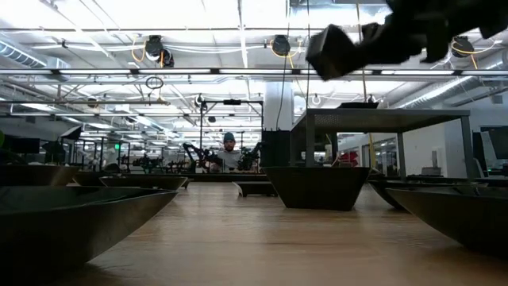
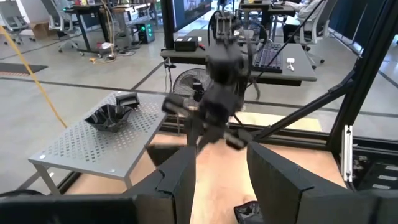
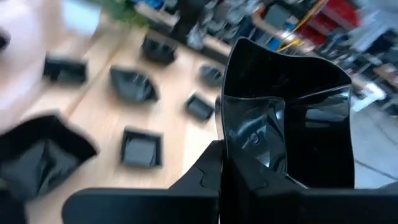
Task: Pick & Place Mini shaped plates
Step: Stack the black distorted square plate on the black distorted square plate on the shelf
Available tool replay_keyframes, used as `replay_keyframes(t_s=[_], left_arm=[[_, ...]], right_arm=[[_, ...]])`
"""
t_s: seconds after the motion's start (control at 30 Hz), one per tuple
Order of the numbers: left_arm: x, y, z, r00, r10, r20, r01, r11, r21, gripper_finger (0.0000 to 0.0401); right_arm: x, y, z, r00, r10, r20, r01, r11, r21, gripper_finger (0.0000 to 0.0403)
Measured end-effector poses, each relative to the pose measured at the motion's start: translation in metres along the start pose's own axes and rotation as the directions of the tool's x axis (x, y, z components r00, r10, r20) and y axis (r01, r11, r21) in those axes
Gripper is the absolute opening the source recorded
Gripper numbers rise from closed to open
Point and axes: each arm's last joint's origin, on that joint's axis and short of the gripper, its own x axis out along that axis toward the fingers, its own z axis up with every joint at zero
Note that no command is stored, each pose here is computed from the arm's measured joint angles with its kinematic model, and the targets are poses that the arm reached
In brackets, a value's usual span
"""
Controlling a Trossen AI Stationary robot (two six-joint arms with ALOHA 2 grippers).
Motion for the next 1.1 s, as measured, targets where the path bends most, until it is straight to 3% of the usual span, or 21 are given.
replay_keyframes(t_s=[0.13,0.27,0.37,0.47,0.5,0.57,0.67,0.73,0.8,0.97,1.1], left_arm=[[0.0,0.0,0.0,1.0,0.002,0.0,-0.002,1.0,0.031,0.015],[0.0,0.0,0.0,1.0,0.006,0.004,-0.007,0.998,0.058,0.015],[0.0,0.001,0.002,1.0,0.01,0.022,-0.012,0.997,0.073,0.015],[0.001,0.002,0.004,0.999,0.014,0.037,-0.017,0.997,0.078,0.015],[0.001,0.002,0.004,0.999,0.015,0.039,-0.018,0.997,0.077,0.015],[0.002,0.003,0.005,0.999,0.02,0.04,-0.023,0.996,0.081,0.015],[0.003,0.005,0.005,0.999,0.026,0.04,-0.03,0.994,0.109,0.015],[0.003,0.006,0.005,0.999,0.029,0.039,-0.033,0.993,0.112,0.015],[0.003,0.006,0.005,0.999,0.03,0.039,-0.034,0.993,0.109,0.015],[0.003,0.005,0.005,0.999,0.029,0.039,-0.032,0.994,0.1,0.015],[0.003,0.005,0.005,0.999,0.027,0.039,-0.03,0.996,0.083,0.015]], right_arm=[[-0.016,-0.018,0.021,0.988,-0.152,0.016,0.148,0.981,0.126,0.0],[-0.03,-0.049,0.048,0.938,-0.325,-0.117,0.343,0.92,0.19,0.0],[-0.041,-0.078,0.066,0.871,-0.42,-0.255,0.483,0.827,0.287,0.0],[-0.05,-0.103,0.073,0.811,-0.446,-0.379,0.576,0.724,0.379,0.0],[-0.051,-0.109,0.074,0.8,-0.444,-0.405,0.589,0.711,0.384,0.0],[-0.049,-0.118,0.074,0.802,-0.414,-0.431,0.57,0.748,0.341,0.0],[-0.043,-0.124,0.072,0.845,-0.335,-0.416,0.421,0.898,0.131,0.0],[-0.037,-0.125,0.069,0.855,-0.292,-0.428,0.315,0.949,-0.016,0.0],[-0.032,-0.13,0.063,0.838,-0.291,-0.462,0.277,0.956,-0.099,0.0],[-0.023,-0.149,0.041,0.749,-0.311,-0.585,0.284,0.948,-0.141,0.0],[-0.02,-0.159,0.022,0.683,-0.276,-0.676,0.195,0.961,-0.195,0.0]])
